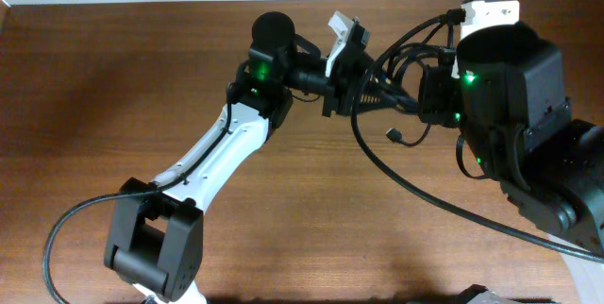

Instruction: Untangle cables

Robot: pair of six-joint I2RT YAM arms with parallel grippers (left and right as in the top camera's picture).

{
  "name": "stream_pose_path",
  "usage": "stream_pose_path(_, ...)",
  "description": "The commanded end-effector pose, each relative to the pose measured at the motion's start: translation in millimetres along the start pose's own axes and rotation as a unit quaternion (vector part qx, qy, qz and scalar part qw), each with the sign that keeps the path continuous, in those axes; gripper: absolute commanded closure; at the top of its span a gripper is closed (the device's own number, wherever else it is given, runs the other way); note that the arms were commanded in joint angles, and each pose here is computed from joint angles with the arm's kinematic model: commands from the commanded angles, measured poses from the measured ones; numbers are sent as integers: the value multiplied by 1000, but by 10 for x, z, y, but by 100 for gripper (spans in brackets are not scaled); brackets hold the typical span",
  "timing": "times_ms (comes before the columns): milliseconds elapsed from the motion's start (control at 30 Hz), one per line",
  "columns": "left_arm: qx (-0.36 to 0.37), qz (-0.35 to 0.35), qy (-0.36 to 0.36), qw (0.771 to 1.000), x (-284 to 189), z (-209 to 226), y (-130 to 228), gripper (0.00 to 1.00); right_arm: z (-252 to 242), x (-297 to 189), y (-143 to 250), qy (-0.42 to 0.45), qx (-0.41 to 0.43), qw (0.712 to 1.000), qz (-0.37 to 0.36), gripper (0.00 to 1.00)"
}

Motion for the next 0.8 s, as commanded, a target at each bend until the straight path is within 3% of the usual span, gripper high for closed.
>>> stream_pose_path(0,0,-10,-12,1000,33,29,-44,100,-27,-87,-54,-4,5,1000,-14,96)
stream_pose_path(233,-35,-26,-48,998,-327,196,-90,100,-206,-200,-38,26,13,999,-21,96)
stream_pose_path(533,-125,-72,-117,983,-1726,290,-165,100,-919,-382,53,99,90,991,-29,96)
stream_pose_path(767,-133,-132,-199,962,-2639,-80,-331,100,-1520,-213,272,129,177,976,11,96)
Point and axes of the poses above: each gripper's point midway between its finger pads, its own x axis out along the fingers, its own z axis along the line the jaws close on, y = z × x, the point moved 2 cm from there along -x, back along the fingers, and after that the axes turned 11 degrees about -x, right-handed, at the moved point
